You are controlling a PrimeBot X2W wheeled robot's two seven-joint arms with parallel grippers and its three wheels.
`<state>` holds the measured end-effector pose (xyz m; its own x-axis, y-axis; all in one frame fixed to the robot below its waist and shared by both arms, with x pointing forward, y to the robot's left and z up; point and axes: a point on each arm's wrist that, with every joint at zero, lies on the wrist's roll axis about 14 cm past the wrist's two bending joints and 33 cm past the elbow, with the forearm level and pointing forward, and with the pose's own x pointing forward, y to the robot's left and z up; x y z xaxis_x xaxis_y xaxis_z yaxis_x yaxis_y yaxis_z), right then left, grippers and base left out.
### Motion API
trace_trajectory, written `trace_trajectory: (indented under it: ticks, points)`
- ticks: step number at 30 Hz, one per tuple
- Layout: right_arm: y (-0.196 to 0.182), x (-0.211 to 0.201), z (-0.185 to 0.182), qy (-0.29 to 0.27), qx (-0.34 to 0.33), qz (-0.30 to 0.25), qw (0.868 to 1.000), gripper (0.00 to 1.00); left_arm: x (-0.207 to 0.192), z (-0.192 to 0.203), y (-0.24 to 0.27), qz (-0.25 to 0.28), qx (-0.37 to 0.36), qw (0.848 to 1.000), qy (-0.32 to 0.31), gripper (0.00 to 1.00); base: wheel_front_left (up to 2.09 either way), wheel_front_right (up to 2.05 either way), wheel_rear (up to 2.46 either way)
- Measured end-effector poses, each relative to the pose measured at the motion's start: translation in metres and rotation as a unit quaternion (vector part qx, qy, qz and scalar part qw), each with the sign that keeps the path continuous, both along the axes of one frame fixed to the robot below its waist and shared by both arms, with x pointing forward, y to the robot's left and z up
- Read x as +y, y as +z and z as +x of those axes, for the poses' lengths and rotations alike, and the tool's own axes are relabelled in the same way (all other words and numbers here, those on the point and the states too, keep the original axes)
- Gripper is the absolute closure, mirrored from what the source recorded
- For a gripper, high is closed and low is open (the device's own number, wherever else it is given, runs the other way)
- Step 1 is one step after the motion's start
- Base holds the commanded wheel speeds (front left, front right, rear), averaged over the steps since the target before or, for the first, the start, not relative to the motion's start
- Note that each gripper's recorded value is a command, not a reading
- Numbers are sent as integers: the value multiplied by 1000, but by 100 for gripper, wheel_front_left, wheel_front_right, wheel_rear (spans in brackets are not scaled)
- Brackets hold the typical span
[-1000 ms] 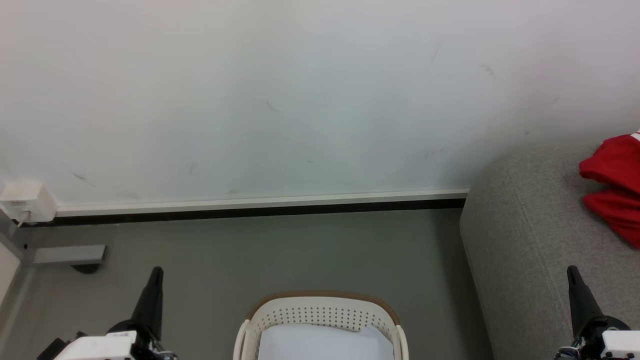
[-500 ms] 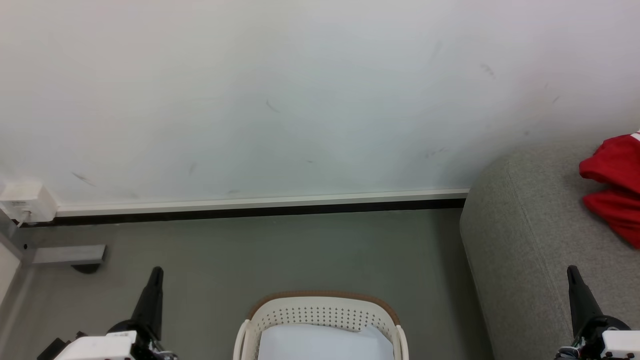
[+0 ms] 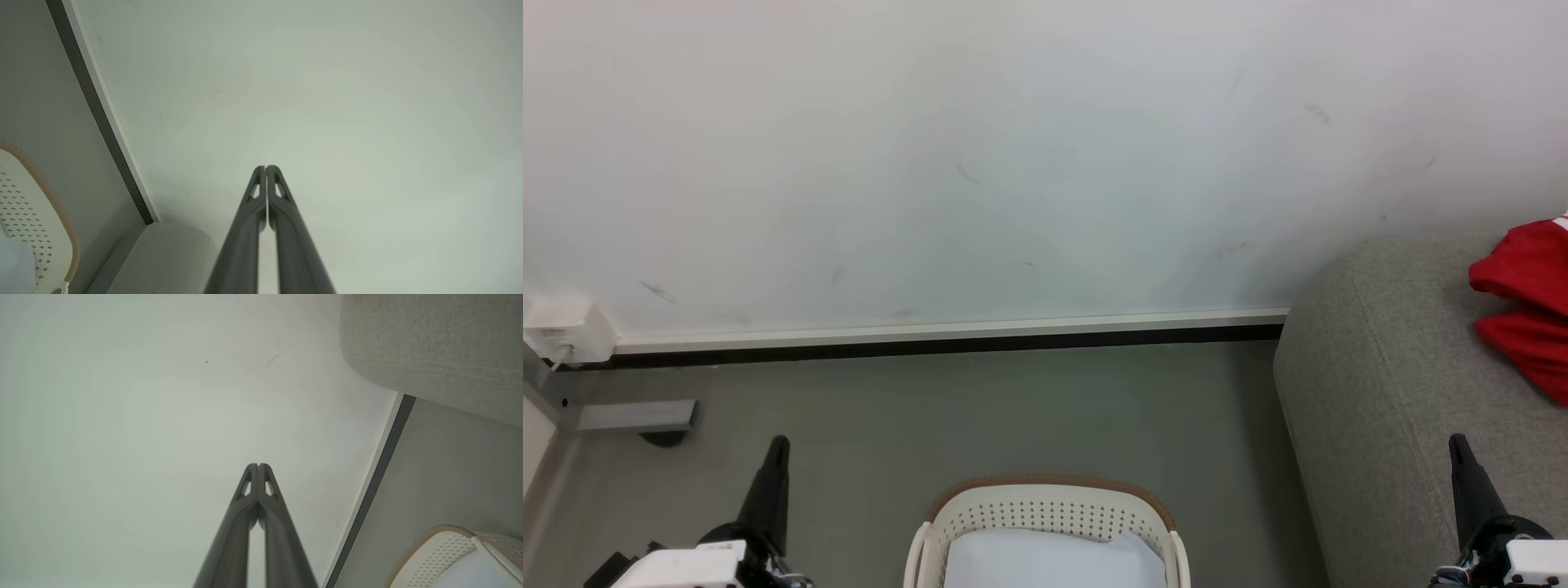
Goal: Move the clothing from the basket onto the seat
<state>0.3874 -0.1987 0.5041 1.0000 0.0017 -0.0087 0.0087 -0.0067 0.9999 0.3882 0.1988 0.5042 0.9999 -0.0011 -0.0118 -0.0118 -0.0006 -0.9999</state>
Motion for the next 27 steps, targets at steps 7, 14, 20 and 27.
trace_trajectory:
  ticks: [7,14,20,27]
  points:
    - [0,0,0,0,0,0,1000,100,0,0,0,0,0,1000,0,100,0,0,0]
    - [0,0,0,0,0,0,1000,100,0,0,0,0,0,1000,0,100,0,0,0]
    - [0,0,0,0,0,0,1000,100,0,0,0,0,0,1000,0,100,0,0,0]
    - [0,0,0,0,0,0,1000,100,0,0,0,0,0,1000,0,100,0,0,0]
